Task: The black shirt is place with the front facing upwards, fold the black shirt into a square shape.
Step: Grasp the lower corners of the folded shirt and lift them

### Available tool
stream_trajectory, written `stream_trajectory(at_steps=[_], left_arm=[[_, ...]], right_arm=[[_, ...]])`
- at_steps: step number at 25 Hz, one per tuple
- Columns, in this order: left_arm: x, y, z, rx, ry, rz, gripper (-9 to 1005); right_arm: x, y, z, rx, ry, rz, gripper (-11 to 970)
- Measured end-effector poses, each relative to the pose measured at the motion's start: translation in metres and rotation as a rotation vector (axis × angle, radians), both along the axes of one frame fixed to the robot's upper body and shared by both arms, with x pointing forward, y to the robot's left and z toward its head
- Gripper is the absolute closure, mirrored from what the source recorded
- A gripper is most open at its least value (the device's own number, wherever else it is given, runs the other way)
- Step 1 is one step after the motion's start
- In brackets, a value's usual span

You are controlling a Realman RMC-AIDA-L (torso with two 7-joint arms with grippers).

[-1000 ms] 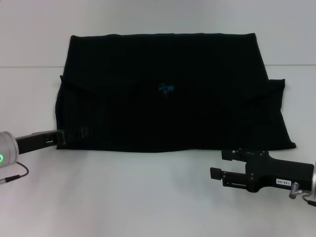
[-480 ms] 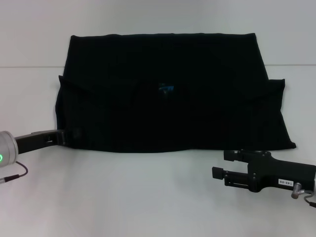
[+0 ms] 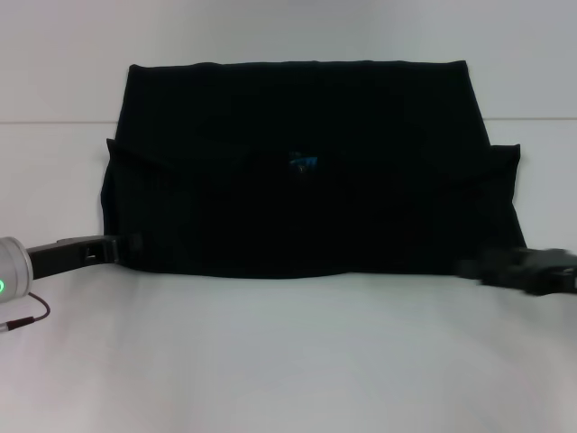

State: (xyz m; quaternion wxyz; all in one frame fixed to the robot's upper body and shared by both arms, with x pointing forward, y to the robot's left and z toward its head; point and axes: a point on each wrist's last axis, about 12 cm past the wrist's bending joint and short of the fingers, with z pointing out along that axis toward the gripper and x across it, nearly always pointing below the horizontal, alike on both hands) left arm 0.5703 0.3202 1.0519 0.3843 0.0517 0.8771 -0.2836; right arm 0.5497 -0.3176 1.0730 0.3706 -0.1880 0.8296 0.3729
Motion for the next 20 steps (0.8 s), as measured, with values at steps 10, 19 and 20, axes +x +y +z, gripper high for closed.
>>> stream_trajectory(at_steps=[10, 19, 20], left_arm=[[0.000, 0.001, 0.001, 0.003, -0.001, -0.003, 965], [0.000, 0.003, 0.003, 0.009, -0.004, -0.008, 965], [0.000, 0.003, 0.003, 0.009, -0.003, -0.008, 965]], right_arm=[[0.045, -0.057, 0.067, -0.196, 0.340, -0.283, 183], [0.074, -0.016, 0.055, -0.300, 0.356, -0.269, 182], [0.076, -0.012, 0.052, -0.308, 0.358, -0.267, 182]])
